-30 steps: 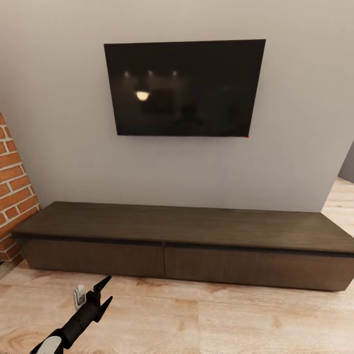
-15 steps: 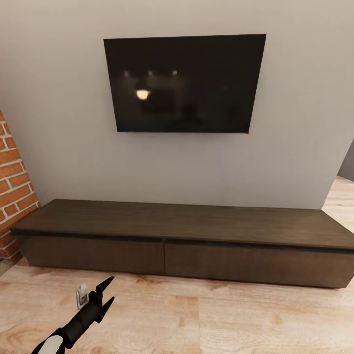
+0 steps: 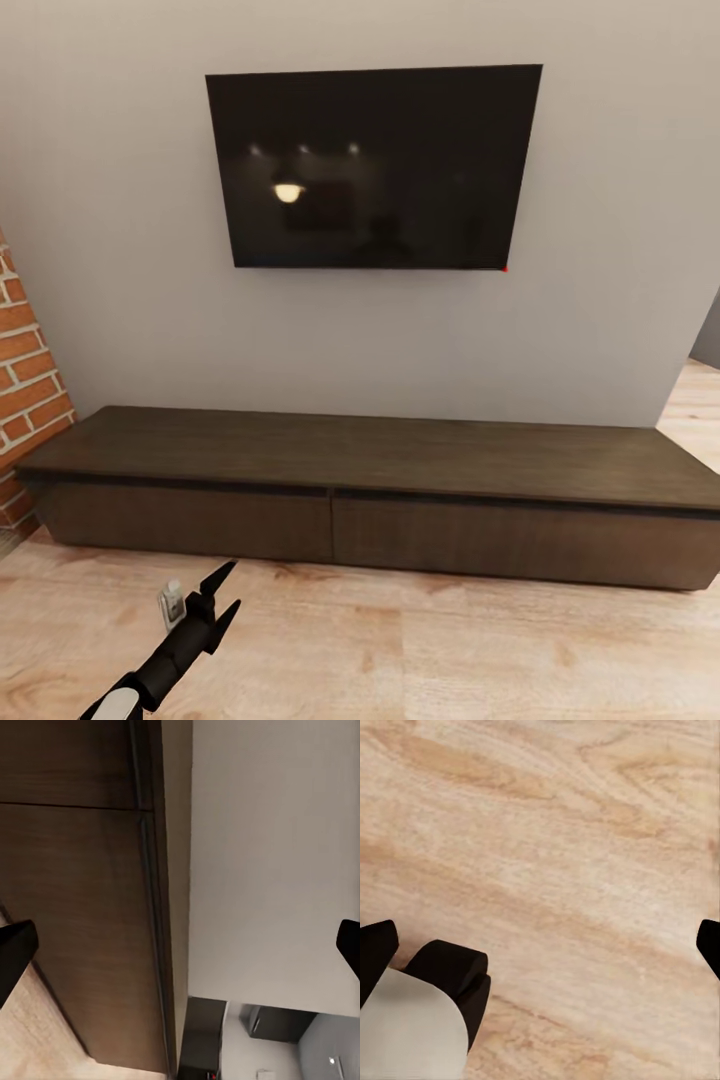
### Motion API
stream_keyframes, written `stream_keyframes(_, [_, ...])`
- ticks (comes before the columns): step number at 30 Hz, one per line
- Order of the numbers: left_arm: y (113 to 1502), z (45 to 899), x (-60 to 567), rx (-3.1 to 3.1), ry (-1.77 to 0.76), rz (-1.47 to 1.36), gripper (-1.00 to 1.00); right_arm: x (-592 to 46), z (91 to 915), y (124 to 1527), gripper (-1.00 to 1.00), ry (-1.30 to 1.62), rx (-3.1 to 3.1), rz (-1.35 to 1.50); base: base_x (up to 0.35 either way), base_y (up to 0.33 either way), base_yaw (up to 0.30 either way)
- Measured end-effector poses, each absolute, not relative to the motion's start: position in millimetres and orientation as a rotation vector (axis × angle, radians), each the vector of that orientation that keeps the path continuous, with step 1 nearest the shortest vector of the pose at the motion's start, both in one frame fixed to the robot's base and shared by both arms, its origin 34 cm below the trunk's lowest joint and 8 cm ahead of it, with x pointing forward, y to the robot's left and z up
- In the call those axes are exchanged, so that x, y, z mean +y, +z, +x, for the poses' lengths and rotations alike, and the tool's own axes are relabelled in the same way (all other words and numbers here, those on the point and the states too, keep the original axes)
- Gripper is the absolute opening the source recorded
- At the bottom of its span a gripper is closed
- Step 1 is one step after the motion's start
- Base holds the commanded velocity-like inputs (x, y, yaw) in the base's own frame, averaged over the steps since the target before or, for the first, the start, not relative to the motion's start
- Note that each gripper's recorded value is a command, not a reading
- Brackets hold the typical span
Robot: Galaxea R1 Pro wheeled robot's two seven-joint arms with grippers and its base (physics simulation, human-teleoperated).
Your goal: Place each of the two pumpkins and all three candles from the living room inside a cabinet in the living room (use any cabinet), then make sure every cabinet is closed, and position the cauldron so it is next to a table in the living room.
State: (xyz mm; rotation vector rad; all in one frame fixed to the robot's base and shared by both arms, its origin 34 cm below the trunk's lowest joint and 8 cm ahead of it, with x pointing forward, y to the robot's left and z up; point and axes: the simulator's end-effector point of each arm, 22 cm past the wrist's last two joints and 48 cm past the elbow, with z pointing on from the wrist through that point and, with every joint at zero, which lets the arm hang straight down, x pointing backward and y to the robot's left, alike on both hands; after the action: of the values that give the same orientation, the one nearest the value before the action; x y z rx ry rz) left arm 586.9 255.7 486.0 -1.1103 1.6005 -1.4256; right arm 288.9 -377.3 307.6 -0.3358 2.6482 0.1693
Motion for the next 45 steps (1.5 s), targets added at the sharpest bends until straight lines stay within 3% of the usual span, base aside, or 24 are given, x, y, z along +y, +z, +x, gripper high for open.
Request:
stream_keyframes(17, [480, 584, 254, 1.619, -1.415, -1.115, 1.00, -381, 289, 308, 1.00, 0.171, 2.649, -0.336, 0.317, -0.060, 0.000])
stream_keyframes(30, [467, 578, 272, 1.661, -1.344, -1.114, 1.00, -407, 359, 353, 1.00, 0.077, 2.439, -0.269, 0.280, -0.001, 0.000])
stream_keyframes(45, [458, 573, 313, 1.583, -1.273, -1.207, 1.00, -423, 396, 401, 1.00, 0.033, 2.312, -0.161, 0.038, 0.000, 0.000])
